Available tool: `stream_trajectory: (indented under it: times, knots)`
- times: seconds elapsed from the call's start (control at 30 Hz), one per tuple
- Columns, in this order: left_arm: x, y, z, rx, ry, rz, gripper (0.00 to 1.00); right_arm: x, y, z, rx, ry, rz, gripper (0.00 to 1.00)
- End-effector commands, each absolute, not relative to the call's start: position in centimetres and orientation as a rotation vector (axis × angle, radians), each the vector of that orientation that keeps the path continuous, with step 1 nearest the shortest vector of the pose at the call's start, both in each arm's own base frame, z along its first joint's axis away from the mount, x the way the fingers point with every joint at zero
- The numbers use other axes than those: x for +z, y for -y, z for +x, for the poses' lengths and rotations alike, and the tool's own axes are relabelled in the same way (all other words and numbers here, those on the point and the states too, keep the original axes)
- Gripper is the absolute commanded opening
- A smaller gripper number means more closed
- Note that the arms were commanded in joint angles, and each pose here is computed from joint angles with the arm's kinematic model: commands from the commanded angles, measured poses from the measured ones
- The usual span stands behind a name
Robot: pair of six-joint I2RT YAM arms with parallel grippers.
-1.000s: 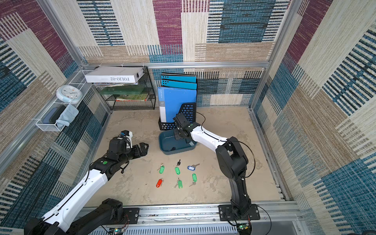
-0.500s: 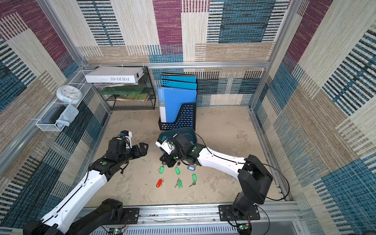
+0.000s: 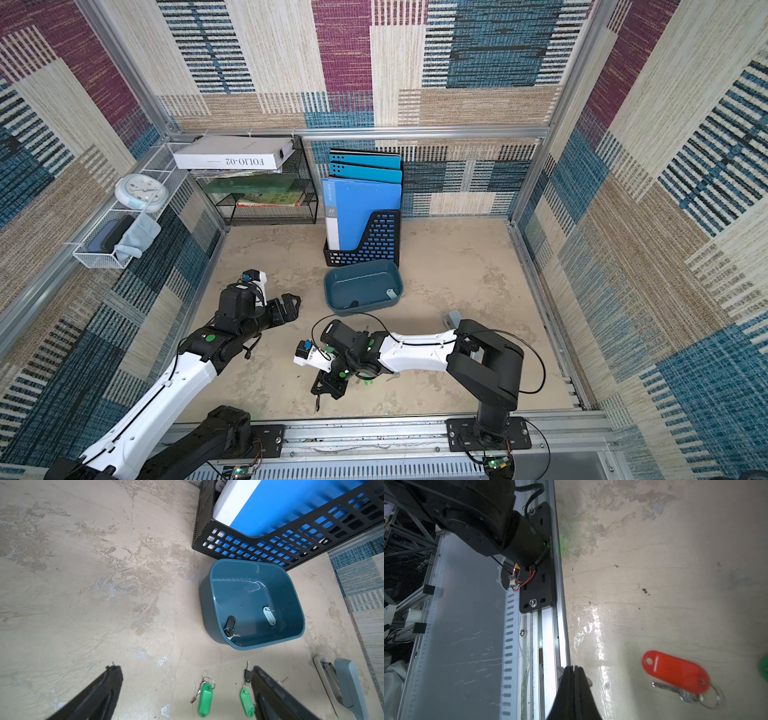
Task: Take the keys out of the storage box
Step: Place the key at the center of the board.
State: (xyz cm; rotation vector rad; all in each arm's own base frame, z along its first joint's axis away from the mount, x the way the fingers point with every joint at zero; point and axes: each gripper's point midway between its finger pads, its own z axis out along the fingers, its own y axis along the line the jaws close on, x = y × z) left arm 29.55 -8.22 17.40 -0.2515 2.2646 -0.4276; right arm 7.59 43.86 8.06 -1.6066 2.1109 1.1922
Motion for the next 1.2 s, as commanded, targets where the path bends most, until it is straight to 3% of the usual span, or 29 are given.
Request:
stream_trajectory:
  times: [0.0, 0.57, 0.7, 0.77, 0.93, 1.07, 1.17]
  knots:
    - [17.2, 8.1, 29.4, -0.420, -2.268, -0.256, 0.99, 7.9, -44.3, 7.2, 1.216, -2.096, -1.599, 0.00]
    - [17.1, 8.1, 29.4, -0.424, -2.268, -0.250, 0.99, 3.9, -42.7, 8.4, 1.049, -2.218, -1.551, 0.00]
    - [17.1, 8.2, 29.4, -0.425, -2.269, -0.250, 0.99, 3.6, -42.7, 8.9, 0.996, -2.225, -1.546, 0.10]
    - [17.2, 8.1, 29.4, -0.424, -2.266, -0.252, 0.99, 3.5, -42.7, 9.2, 0.974, -2.228, -1.540, 0.22]
    - [17.2, 8.1, 29.4, -0.423, -2.266, -0.252, 0.99, 4.0, -42.5, 9.6, 0.923, -2.229, -1.554, 0.42]
    - [17.2, 8.0, 29.3, -0.422, -2.267, -0.253, 0.99, 6.3, -42.3, 10.6, 0.858, -2.196, -1.529, 0.46]
    - [17.4, 8.1, 29.3, -0.423, -2.262, -0.251, 0.99, 9.4, -41.9, 12.6, 0.759, -2.144, -1.445, 0.56]
